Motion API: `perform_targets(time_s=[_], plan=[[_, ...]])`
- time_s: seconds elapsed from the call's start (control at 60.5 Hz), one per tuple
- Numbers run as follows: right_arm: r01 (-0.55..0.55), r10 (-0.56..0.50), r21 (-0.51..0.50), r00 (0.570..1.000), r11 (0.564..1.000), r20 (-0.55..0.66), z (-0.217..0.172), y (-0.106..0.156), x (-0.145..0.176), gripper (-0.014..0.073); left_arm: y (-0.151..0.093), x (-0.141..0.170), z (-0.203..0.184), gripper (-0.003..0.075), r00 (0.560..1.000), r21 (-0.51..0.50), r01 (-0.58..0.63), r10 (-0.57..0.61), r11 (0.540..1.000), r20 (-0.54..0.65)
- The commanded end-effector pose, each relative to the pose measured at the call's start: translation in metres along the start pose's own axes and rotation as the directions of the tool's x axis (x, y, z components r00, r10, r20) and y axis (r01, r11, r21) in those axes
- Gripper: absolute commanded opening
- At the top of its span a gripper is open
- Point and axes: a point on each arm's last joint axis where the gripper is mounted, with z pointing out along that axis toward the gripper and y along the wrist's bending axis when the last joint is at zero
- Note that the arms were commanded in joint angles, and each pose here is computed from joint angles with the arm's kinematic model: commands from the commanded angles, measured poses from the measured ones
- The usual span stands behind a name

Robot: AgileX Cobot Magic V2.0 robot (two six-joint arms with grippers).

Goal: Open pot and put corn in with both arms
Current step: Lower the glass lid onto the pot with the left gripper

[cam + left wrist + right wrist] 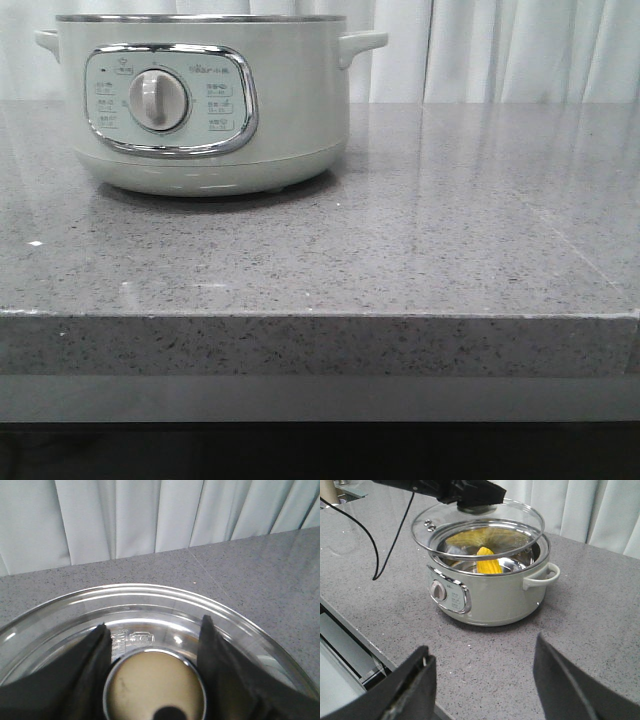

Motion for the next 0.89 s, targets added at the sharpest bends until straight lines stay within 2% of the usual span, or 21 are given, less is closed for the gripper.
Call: perform_targets(time_s=[0.0, 0.429, 0.875], plan=[[0.001, -0.002, 0.017, 0.995, 1.0, 0.1, -0.004, -0.001, -0.013, 0.0445, -0.005, -0.041, -0.021, 0.0239, 0.967, 0.015, 0.002, -0.005, 1.0, 0.253], [0.001, -0.002, 0.017, 0.995, 1.0, 0.1, -0.004, -0.001, -0.013, 0.0445, -0.003, -0.023, 0.007, 0.0239, 0.978, 0.01, 0.005, -0.007, 1.0, 0.207], [0.001, -0.002, 0.017, 0.995, 1.0, 0.1, -0.004, -0.001, -0.013, 0.0445, -0.002, -0.017, 0.014, 0.024, 0.985, 0.008, 0.006, -0.007, 1.0, 0.173]])
